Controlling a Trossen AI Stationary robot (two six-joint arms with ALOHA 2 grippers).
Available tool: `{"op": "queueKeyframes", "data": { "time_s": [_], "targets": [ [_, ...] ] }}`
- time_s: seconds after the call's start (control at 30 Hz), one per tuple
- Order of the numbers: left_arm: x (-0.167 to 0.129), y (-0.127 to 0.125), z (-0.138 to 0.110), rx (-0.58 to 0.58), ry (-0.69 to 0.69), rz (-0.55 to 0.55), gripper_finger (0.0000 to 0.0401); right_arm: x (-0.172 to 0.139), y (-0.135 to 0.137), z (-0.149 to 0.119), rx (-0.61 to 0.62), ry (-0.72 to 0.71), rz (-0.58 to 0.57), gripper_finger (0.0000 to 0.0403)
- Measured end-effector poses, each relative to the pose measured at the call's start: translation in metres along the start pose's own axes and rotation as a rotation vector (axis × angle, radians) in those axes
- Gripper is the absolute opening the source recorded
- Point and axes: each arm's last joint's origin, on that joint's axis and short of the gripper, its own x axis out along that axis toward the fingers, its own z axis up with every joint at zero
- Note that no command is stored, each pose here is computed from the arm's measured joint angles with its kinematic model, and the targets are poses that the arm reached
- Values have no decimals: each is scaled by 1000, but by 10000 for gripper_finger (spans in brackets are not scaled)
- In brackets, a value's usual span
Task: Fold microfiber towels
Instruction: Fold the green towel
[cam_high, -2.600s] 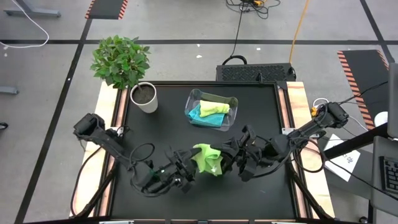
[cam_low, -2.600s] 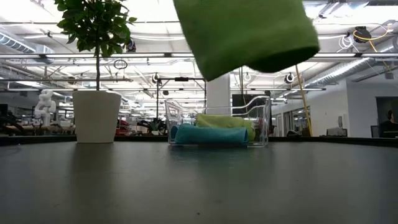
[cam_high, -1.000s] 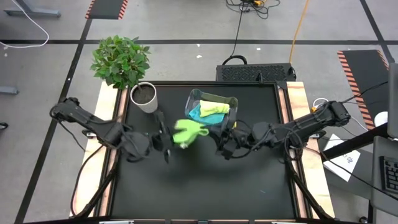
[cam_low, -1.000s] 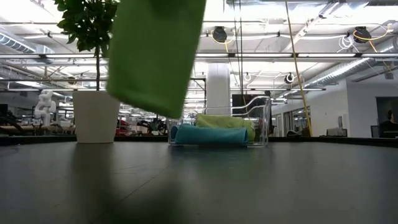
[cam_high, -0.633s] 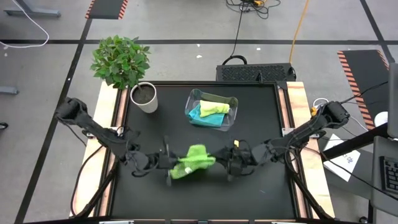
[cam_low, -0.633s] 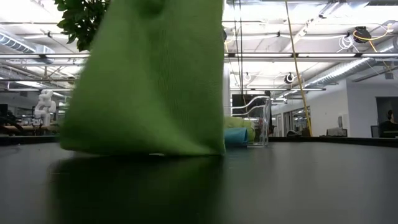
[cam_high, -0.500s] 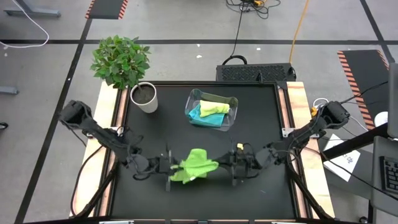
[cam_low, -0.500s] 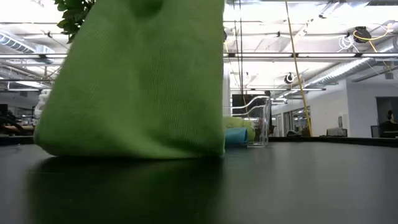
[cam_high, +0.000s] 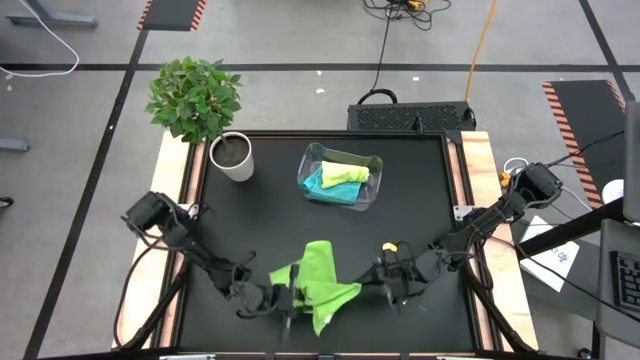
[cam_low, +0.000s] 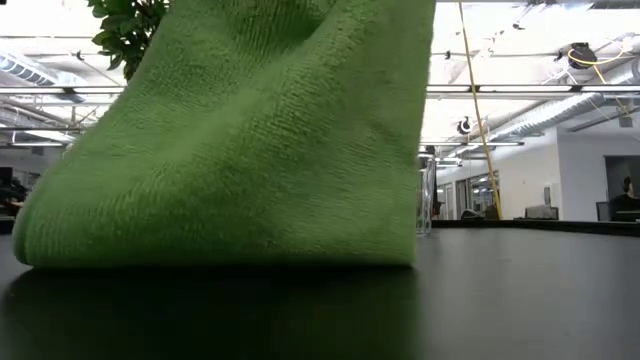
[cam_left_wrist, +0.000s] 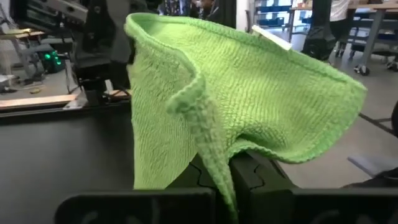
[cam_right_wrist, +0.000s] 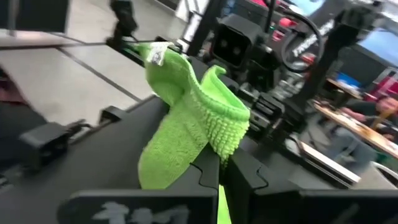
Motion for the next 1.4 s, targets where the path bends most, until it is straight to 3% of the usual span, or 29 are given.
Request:
{"op": "queueKeyframes", "data": {
  "time_s": [0.3,0.47,0.6,0.73,0.93,1.13,1.3,1.4],
  "targets": [
    [-5,-32,-14,-18,24,87,4,7,-14,-10,95,9,101,0],
    [-13,-52,-42,-34,117,28,3,11,-33,-21,194,64,75,1],
    [-13,-52,-52,-52,90,194,4,12,-39,-29,233,107,81,1],
    [-13,-52,-53,-36,90,219,4,12,-41,-33,232,138,86,1],
    [-7,-40,-57,-7,131,262,4,10,-29,-30,200,118,192,7],
    [-3,-29,-65,-27,196,307,3,6,-24,-37,212,128,207,43],
    [-4,-28,-66,-14,208,309,8,2,-27,-48,283,93,287,101],
    [-3,-28,-66,23,215,303,4,0,-33,-57,300,101,261,138]
  ]
}}
